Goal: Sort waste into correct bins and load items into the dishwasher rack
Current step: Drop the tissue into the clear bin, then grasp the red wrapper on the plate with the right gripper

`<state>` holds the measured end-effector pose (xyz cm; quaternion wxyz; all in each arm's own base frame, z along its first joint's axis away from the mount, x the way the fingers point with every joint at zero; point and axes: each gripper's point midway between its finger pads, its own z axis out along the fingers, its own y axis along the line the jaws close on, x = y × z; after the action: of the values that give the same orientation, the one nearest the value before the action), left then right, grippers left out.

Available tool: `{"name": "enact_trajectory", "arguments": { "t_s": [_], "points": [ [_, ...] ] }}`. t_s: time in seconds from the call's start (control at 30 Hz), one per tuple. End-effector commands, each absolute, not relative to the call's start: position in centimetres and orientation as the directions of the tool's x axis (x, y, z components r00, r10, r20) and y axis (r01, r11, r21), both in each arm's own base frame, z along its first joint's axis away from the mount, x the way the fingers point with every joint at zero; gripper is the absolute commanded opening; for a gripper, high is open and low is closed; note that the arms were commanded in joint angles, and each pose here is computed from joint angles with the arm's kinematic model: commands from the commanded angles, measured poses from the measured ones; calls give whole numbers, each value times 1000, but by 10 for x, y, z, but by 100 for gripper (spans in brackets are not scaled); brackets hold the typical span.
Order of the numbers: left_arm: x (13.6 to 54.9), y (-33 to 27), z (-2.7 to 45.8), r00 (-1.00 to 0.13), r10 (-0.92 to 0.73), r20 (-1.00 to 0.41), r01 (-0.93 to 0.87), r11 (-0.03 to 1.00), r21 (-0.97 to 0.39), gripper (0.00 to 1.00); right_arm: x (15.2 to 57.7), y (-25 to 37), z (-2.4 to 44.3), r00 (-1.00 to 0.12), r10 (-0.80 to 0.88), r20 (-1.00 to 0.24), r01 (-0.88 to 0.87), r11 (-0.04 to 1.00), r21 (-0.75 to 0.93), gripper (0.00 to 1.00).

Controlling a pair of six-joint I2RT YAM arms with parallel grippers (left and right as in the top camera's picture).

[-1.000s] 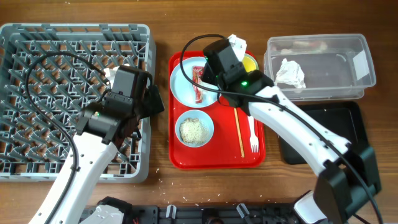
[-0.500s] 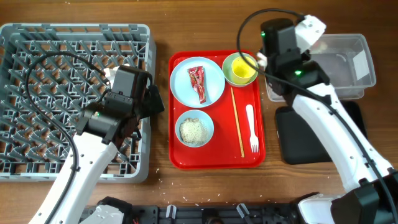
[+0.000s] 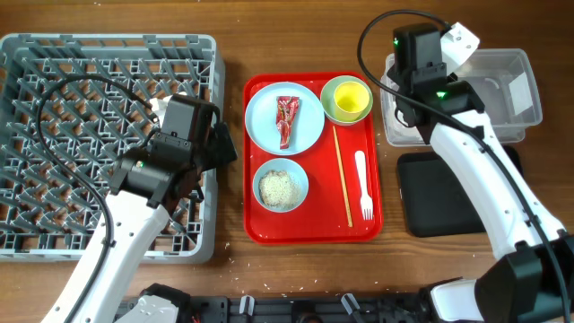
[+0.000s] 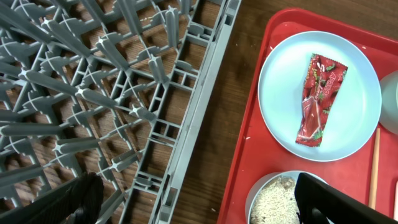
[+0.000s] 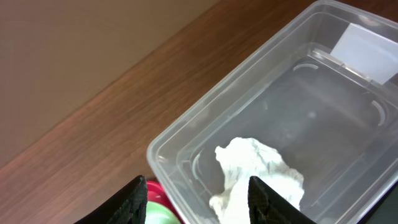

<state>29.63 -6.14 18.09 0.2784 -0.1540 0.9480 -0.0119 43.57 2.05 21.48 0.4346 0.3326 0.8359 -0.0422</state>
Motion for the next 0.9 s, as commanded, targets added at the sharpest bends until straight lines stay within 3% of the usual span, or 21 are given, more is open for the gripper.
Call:
{"name": "enact_trajectory", "arguments": {
  "t_s": [0.0,0.1,0.13,0.2,0.27,0.3,0.47,0.63,0.87],
  "points": [
    [297,-59,184,-789,-307,-533,-292,949,-115,100,435,29,225,-407,536,-740,556,788,265,53],
    [297,-59,184,-789,-307,-533,-292,949,-115,100,440,96,223,-587,428,-688,276,904,327,57],
    [297,-59,184,-789,-307,-533,-292,949,-115,100,434,141,226,-665,320,-675,78,929,363,64],
    [297,-59,184,-789,-307,-533,-292,949,-115,100,416,205,235,-707,208,-675,-143,894,426,76],
    [297,-59,184,-789,-307,-533,-292,949,-115,100,408,230,235,-707,215,-674,-156,882,444,77],
    [297,-59,184,-789,-307,-533,-292,949,-115,100,405,240,228,-716,226,-660,-133,884,447,70],
    [297,-59,184,-789,-307,-533,-292,949,-115,100,411,276,115,-837,298,-459,56,882,469,62],
    [297,-59,184,-789,-307,-533,-292,949,-115,100,411,296,42,-897,282,-341,91,872,482,57],
    [297,-59,184,-789,-307,-533,-292,950,-116,100,408,257,14,-880,267,-392,164,947,277,57]
  ]
}}
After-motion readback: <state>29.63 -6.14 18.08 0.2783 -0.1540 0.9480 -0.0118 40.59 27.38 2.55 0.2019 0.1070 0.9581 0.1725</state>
